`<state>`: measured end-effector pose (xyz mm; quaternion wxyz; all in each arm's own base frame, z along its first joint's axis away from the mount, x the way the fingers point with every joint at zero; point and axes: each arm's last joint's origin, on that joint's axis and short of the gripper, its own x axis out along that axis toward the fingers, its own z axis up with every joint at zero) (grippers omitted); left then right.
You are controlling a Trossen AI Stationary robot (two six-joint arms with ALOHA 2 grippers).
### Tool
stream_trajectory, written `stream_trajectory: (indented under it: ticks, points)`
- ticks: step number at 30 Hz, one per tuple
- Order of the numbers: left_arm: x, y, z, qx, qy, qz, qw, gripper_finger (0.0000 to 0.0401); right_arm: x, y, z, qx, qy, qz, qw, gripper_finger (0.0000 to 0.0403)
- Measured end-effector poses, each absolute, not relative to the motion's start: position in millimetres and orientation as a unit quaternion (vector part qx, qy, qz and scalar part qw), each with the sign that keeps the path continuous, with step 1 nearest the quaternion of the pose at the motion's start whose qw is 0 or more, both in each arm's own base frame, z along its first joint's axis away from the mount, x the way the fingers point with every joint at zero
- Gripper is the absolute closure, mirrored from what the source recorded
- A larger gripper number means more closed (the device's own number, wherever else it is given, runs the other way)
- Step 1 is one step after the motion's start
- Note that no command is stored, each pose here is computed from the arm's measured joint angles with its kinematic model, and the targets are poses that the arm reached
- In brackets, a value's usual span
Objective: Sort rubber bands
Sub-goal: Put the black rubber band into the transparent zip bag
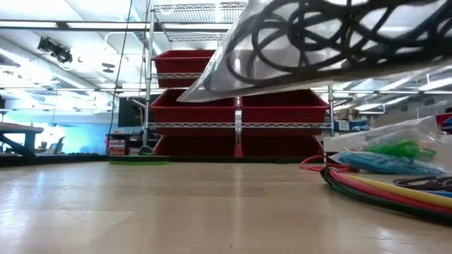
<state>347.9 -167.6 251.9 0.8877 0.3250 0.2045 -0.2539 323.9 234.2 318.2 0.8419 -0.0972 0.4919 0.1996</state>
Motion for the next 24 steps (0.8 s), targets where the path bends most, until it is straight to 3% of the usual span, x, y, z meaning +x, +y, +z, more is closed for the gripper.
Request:
stream_trajectory:
  ticks: [5, 13, 24]
  points:
    - [348.3, -166.7, 251.8, 0.352, 0.201, -0.247, 0.880, 0.0163, 325.0, 233.0, 318.2, -0.095, 0.492, 0.201, 0.842, 0.0403]
    - [351.7, -163.7, 254.8, 0.375, 0.184, -0.228, 0.880, 0.0216, 327.9, 234.5, 320.1, -0.095, 0.474, 0.203, 0.852, 0.0403]
    - [351.6, -157.3, 253.2, 0.400, 0.225, -0.277, 0.845, 0.0221, 328.5, 233.7, 320.0, -0.095, 0.473, 0.191, 0.855, 0.0403]
